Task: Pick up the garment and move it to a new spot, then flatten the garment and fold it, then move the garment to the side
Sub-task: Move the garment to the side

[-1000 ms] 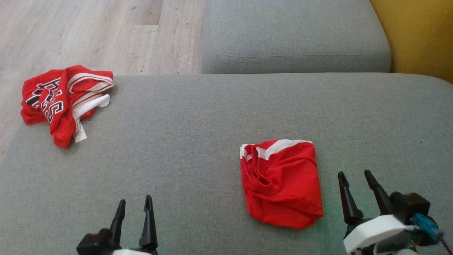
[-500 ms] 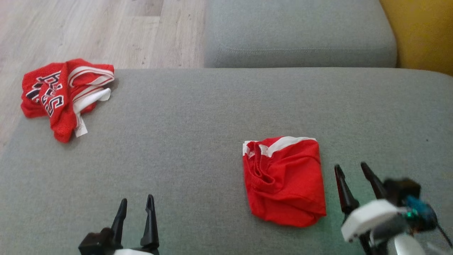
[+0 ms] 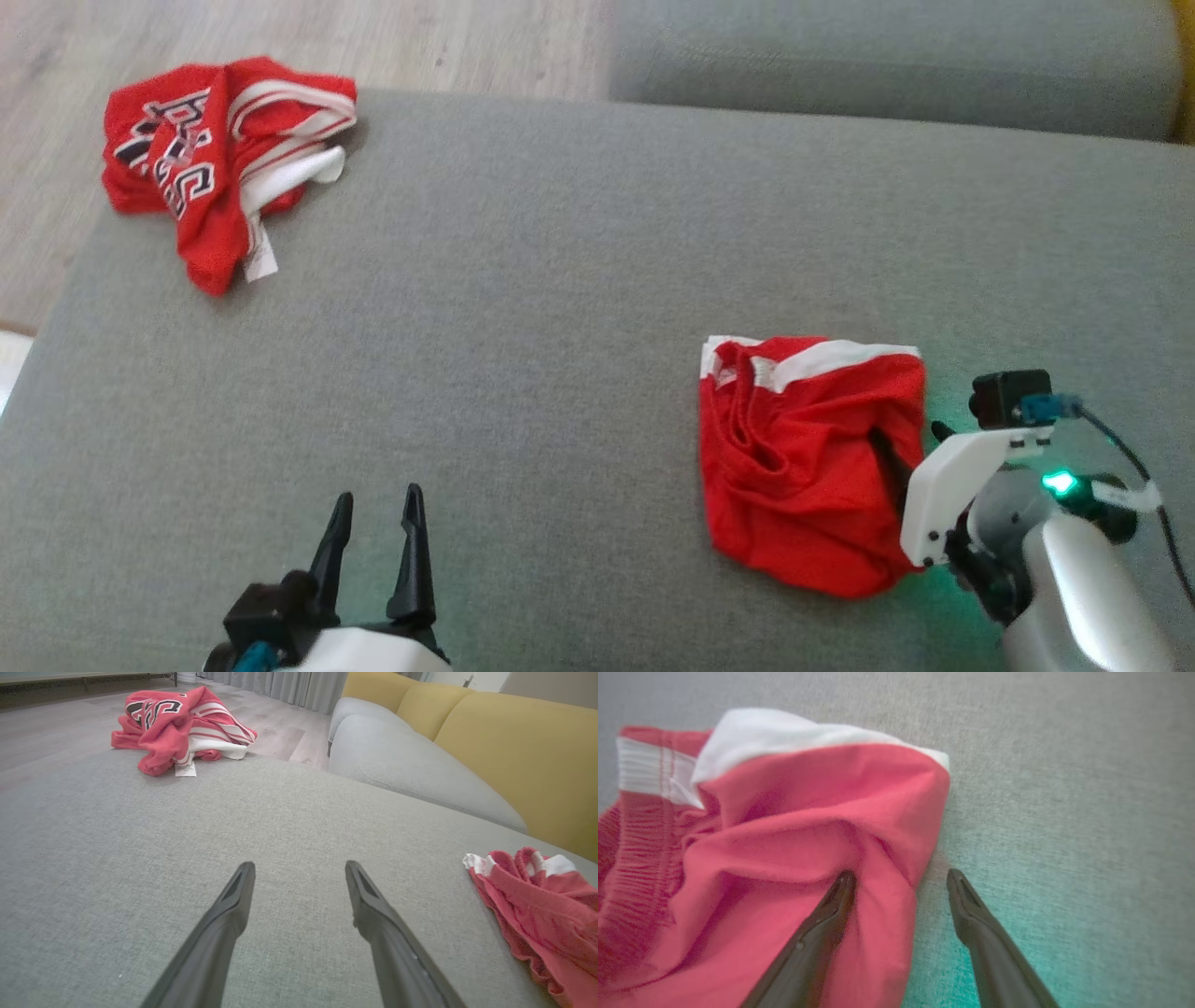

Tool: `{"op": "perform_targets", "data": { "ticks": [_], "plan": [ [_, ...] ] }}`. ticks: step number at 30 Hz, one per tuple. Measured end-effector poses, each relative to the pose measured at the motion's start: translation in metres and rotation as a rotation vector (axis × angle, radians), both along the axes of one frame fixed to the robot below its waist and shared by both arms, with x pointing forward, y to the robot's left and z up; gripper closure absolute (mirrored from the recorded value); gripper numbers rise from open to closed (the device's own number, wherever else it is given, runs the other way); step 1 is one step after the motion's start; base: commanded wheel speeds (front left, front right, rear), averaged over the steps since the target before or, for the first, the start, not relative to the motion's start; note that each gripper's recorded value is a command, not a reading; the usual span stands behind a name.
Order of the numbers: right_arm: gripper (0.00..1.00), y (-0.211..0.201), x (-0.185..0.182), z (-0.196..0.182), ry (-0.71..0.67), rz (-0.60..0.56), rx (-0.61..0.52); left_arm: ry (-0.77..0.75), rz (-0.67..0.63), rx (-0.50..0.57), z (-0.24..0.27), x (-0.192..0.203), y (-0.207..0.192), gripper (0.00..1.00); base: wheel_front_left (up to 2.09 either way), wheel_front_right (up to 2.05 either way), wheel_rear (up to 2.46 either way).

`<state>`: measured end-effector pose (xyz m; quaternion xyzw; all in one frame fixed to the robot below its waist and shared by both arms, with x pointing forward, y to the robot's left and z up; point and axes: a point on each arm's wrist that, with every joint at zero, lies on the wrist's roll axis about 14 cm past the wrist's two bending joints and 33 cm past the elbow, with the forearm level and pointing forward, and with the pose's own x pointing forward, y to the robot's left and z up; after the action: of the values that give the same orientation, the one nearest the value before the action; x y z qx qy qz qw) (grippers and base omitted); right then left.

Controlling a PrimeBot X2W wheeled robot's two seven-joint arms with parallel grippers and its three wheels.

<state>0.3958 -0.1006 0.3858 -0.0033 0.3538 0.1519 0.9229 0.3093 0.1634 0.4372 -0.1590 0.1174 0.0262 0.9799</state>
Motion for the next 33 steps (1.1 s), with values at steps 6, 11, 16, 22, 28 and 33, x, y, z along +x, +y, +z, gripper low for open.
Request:
{"op": "perform_targets", "data": {
  "ticks": [6,11,16,22,28,33],
  "plan": [
    [0.6,0.007,0.011,-0.015,0.087,0.038,0.009,0.039,0.033,0.004,-0.012,0.001,0.008,0.0,0.0,0.0,0.0],
    [1.0,0.002,0.022,-0.01,0.049,0.03,0.013,0.032,-0.004,0.016,-0.013,0.011,-0.001,0.0,0.0,0.0,0.0],
    [1.0,-0.041,0.03,-0.002,-0.007,-0.071,-0.011,-0.024,-0.094,0.003,0.001,0.038,-0.026,0.0,0.0,0.0,0.0],
    [1.0,-0.12,0.04,0.026,-0.113,-0.265,-0.059,-0.066,-0.287,-0.002,0.01,0.076,-0.08,0.0,0.0,0.0,0.0],
    [1.0,-0.181,0.027,0.038,-0.147,-0.424,-0.095,-0.049,-0.46,-0.004,0.001,0.101,-0.13,0.0,0.0,0.0,0.0],
    [1.0,-0.214,0.019,0.033,-0.132,-0.504,-0.137,-0.013,-0.562,-0.029,-0.016,0.111,-0.162,0.0,0.0,0.0,0.0]
  ]
}}
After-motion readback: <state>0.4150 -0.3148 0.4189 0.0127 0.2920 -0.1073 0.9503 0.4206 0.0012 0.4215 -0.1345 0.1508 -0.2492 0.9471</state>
